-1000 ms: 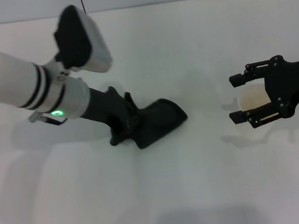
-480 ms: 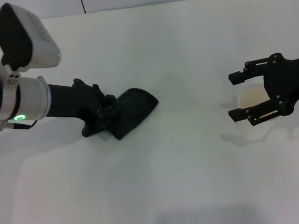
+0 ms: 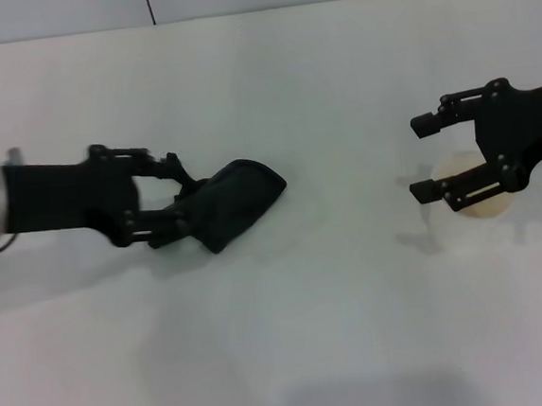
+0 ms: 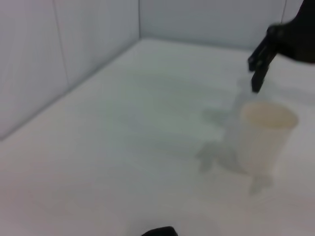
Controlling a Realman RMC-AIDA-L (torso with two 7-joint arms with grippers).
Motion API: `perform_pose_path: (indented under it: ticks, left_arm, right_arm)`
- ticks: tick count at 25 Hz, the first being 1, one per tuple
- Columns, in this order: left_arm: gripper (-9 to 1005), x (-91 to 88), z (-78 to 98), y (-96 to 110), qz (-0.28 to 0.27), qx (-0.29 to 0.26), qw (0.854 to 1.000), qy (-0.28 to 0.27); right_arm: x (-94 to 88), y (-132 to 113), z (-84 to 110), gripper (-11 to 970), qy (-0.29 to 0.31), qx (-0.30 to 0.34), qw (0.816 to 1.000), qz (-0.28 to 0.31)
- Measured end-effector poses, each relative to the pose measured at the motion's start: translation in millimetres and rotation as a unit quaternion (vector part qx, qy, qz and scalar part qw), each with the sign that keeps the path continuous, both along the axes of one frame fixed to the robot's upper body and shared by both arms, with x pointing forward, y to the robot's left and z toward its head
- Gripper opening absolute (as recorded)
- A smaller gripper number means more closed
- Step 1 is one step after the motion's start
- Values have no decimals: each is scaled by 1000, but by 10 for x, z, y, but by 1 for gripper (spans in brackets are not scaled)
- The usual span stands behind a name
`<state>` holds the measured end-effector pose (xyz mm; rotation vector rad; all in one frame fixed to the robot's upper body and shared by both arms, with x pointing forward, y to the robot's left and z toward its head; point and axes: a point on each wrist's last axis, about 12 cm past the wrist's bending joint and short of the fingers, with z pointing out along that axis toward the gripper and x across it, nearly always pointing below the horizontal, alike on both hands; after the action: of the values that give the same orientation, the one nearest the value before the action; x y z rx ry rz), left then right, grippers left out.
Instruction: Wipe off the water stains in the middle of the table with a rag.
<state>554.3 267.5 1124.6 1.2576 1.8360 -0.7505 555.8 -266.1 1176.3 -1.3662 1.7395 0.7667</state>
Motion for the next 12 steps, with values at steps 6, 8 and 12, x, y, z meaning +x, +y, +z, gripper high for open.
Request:
perform_pose_path:
  ticks: [6,8,12]
  left_arm:
    - [667,-249,84,417,-1,-53,998,-41]
    - [719,-320,80,507,1,-60,997,-48]
    - [822,-436,69,611,-7,-66,996,-53]
  right_arm:
    - [32,-12,67,824,-1,-4,1000,-3]
    - [50,-24,98,824,1,-7,1000,-3]
    - [58,-23,126,824,5,-8,1000,0]
